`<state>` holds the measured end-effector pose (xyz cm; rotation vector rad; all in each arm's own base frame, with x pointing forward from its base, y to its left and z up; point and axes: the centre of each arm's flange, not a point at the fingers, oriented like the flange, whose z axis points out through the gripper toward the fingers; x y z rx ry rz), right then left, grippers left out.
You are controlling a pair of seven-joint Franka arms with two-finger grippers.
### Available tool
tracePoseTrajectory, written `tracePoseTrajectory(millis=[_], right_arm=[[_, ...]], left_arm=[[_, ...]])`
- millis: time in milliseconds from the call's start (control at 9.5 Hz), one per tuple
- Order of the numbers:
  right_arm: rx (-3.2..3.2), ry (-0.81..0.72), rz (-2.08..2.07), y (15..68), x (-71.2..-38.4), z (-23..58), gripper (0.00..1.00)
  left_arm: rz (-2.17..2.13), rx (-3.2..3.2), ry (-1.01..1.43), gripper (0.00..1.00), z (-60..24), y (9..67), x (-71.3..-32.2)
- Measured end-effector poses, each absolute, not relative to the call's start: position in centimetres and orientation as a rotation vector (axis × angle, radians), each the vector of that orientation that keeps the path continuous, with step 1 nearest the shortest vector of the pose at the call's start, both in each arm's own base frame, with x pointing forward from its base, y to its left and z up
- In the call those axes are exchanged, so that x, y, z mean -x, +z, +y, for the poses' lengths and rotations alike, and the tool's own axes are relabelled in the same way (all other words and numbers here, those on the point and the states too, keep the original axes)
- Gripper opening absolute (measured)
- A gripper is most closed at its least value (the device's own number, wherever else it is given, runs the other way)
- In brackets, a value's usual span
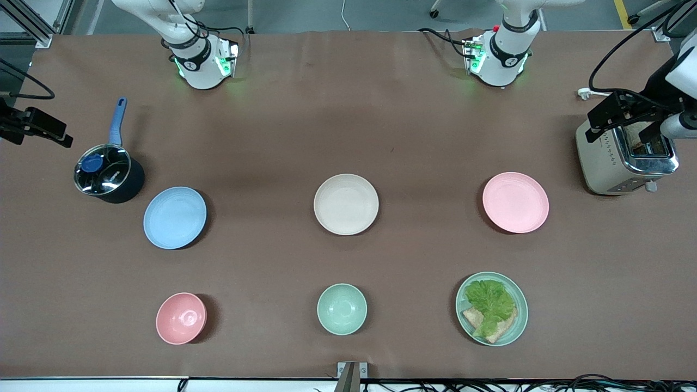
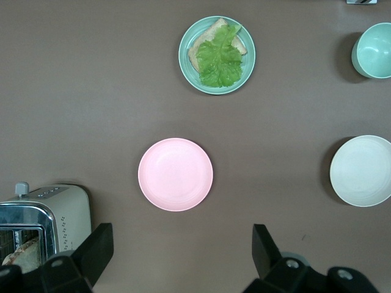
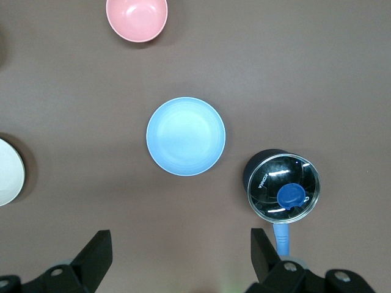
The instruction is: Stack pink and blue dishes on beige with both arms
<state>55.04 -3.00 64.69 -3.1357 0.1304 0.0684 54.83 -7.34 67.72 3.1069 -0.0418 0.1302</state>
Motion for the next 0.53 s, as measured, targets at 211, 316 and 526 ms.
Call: tracePoseTrajectory(millis=[211, 316, 526], right_arm=[[3.136, 0.072, 0.130, 64.67, -55.02, -2.99, 1.00], [3.136, 0.073, 0.130, 64.66, -55.01, -3.00, 1.00], [3.136, 0.078, 0.104, 64.48, -55.09, -3.01, 1.00]], left_arm=[[-0.042, -3.107, 0.130, 1.00, -7.33, 67.73, -54.83], [-0.041, -3.107, 0.129, 1.00, -7.32, 67.70, -54.84], [-0.027, -3.109, 0.112, 1.00, -6.82, 67.11, -55.13]])
